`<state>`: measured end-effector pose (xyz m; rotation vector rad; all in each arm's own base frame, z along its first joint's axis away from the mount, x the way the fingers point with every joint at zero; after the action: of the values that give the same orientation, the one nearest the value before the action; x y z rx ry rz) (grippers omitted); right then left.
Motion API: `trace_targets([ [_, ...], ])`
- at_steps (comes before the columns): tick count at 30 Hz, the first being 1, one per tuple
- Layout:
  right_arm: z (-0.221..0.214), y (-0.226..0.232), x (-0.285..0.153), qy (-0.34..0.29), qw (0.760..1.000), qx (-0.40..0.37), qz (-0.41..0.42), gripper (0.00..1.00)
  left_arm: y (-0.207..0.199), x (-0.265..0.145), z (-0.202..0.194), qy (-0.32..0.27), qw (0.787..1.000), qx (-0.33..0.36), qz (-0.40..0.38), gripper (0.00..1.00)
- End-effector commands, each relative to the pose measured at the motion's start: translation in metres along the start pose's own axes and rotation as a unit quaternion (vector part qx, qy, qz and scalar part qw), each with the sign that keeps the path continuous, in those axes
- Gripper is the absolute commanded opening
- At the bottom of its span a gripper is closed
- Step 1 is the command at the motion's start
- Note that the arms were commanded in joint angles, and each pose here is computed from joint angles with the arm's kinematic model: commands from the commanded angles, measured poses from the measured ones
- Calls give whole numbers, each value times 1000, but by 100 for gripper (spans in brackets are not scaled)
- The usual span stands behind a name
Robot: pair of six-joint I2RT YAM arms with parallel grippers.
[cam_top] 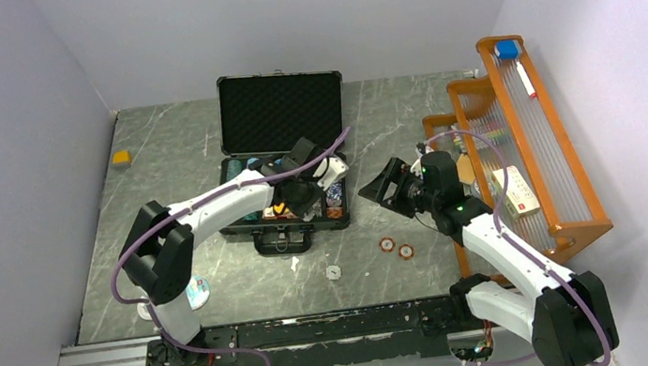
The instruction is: Pack up texas hold em set
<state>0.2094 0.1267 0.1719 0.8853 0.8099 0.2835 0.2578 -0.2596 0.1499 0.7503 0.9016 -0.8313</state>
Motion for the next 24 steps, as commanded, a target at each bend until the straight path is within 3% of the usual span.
trace_targets([
  [1, -2, -3, 0, 1, 1000, 2, 5, 83, 3, 2, 5, -14, 1000, 2, 9, 23],
  [6, -2, -5, -1, 1, 1000, 2, 2, 83, 0, 0, 4, -23, 1000, -4, 5, 36],
  [14, -2, -6, 0, 1, 1000, 2, -1, 83, -6, 1, -3, -24, 1000, -15, -10, 43],
  [18, -3, -5, -1, 3, 1000, -4, 6, 82, -8, -6, 1, -48, 998, -22, -20, 42],
  [24, -5, 1, 1, 23, 998, -33, 48, 67, -7, -15, 12, -95, 994, -43, -20, 32],
])
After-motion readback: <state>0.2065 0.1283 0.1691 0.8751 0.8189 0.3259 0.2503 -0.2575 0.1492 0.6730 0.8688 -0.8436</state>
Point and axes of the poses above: each gripper's point midway between its finger pads, its own x axis out along the fingers, its own y axis along the line the jaws close on, z = x × y, the point moved 8 cm from there along -x, back along the fingers, and after that the axes turned 6 degrees about x, right-handed, at the moved point
